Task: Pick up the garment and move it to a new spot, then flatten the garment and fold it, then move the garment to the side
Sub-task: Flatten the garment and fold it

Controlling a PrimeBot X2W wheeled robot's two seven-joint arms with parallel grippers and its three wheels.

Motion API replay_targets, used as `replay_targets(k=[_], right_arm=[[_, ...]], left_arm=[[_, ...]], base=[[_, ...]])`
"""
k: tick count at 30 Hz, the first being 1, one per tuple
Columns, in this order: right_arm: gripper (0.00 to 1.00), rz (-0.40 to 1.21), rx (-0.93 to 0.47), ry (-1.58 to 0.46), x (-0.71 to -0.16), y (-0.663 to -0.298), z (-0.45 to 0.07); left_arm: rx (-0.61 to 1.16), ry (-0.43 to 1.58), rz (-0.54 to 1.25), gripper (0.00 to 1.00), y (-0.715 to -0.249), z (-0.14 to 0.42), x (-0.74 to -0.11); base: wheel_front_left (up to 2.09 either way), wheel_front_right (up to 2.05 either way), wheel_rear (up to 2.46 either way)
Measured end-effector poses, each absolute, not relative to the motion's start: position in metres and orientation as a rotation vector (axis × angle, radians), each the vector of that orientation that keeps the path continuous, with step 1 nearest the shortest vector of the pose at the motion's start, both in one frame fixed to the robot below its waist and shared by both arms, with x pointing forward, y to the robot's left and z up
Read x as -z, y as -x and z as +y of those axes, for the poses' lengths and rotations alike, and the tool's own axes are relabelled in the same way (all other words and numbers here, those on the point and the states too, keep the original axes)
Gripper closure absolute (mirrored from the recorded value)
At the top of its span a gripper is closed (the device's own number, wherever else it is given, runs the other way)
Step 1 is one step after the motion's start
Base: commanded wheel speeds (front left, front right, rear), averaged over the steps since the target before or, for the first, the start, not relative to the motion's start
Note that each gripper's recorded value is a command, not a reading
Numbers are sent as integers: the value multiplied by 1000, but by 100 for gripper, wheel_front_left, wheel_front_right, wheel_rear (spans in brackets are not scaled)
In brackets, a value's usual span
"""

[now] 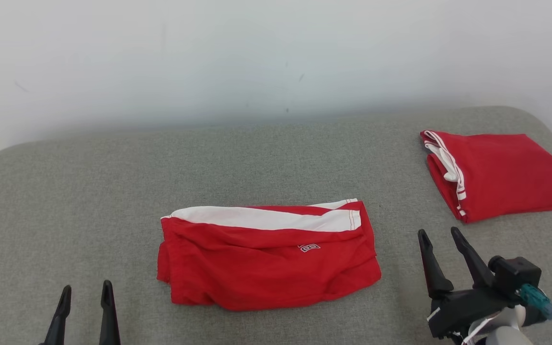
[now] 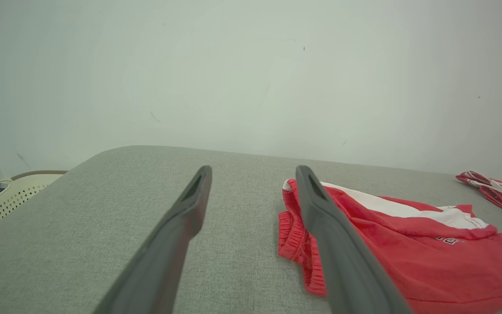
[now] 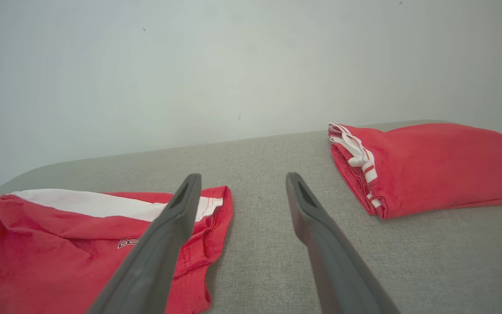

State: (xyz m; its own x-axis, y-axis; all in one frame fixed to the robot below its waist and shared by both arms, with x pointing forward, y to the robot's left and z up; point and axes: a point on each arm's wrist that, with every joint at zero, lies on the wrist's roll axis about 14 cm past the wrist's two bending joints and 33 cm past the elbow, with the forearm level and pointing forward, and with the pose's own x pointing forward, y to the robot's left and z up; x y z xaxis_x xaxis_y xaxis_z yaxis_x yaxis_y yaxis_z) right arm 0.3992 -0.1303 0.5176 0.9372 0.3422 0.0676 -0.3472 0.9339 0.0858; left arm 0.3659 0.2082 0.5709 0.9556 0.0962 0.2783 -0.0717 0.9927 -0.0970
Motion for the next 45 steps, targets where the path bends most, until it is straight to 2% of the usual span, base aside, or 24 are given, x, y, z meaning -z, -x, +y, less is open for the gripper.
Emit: replay_targets(k=[16, 45], right_arm=[[0, -91, -267, -85, -520, -364, -141], [0, -75, -247, -94, -517, -361, -142]], left_arm=[[-103, -57, -242, 0, -354, 218, -559], [-90, -66, -222, 0, -359, 215, -553]], base=[[0, 0, 0], [0, 0, 0]])
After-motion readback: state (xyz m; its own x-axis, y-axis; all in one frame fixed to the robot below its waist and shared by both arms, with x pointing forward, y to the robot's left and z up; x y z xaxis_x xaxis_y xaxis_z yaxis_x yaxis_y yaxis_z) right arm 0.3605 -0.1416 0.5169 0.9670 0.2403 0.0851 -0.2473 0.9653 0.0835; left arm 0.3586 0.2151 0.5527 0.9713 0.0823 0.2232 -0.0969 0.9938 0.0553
